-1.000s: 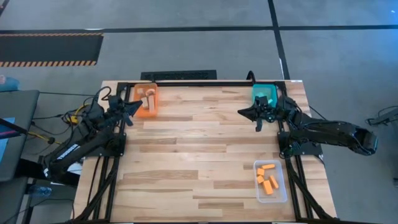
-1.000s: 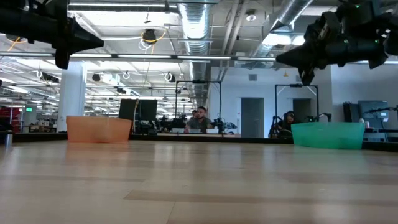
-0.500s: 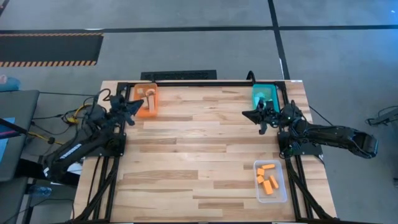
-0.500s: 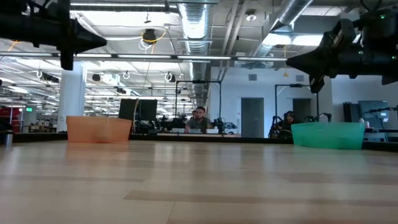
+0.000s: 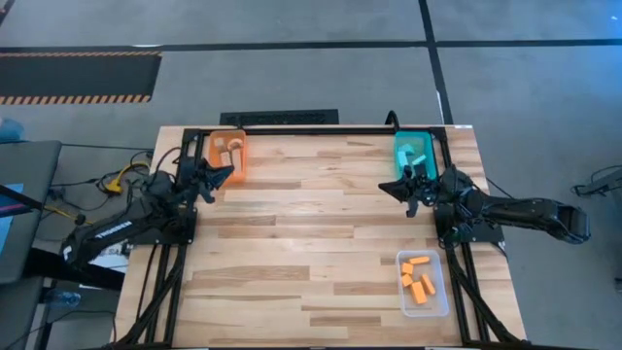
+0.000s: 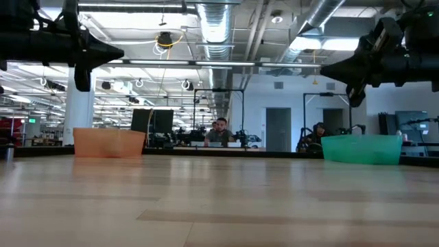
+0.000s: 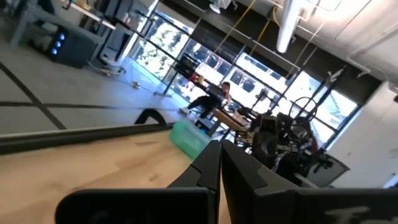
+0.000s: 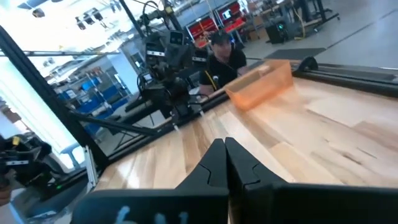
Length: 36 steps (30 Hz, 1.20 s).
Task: Sort & place blocks by color
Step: Return to Home Position
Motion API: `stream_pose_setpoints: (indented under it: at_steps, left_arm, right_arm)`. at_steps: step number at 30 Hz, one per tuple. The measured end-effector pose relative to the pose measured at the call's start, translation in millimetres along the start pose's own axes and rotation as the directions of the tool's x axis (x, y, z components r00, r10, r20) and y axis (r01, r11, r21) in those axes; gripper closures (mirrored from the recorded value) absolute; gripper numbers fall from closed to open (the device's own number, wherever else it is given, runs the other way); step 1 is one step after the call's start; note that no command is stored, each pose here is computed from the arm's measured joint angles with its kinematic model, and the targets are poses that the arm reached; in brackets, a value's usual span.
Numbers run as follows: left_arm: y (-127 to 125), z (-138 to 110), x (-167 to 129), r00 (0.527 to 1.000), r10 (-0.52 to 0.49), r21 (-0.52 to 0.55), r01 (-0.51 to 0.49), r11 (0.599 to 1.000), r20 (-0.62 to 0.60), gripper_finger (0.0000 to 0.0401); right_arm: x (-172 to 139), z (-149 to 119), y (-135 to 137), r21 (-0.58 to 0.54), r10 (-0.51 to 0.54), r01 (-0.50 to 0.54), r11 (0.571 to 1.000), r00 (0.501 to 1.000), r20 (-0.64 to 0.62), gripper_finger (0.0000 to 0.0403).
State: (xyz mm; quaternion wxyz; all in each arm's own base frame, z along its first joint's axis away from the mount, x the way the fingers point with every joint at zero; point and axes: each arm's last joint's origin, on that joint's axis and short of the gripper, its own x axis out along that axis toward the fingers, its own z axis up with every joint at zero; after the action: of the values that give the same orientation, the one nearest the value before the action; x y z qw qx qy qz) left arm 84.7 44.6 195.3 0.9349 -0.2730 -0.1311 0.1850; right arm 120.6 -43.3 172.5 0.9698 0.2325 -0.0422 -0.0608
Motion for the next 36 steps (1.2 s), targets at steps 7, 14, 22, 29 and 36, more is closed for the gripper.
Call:
stream_pose_setpoints:
  at_steps: [7,14,22,29,36]
  left_arm:
    - [-12,-12,-1,0.999,-0.006,0.071,0.009,0.997,-0.042,0.0401]
    - [-5,-26,-3,0.982,0.069,0.208,-0.032,0.978,-0.176,0.0401]
    - [1,-28,-4,0.975,0.135,0.3,-0.078,0.951,-0.174,0.0401]
    - [5,-32,0,0.984,0.009,0.261,0.038,0.965,-0.176,0.0401]
    - [6,-34,0,0.982,0.028,0.257,0.021,0.966,-0.188,0.0401]
  right_arm:
    - [-8,-6,12,-0.072,-0.048,0.049,0.996,0.999,0.008,0.0401]
    - [-13,-14,10,-0.178,-0.094,0.082,0.981,0.994,-0.061,0.04]
    - [-14,-15,10,-0.26,-0.094,0.075,0.963,0.994,-0.061,0.04]
    - [-15,-17,7,-0.274,-0.124,0.094,0.957,0.988,-0.094,0.0398]
    - [-16,-21,4,-0.291,-0.151,0.107,0.951,0.979,-0.135,0.0375]
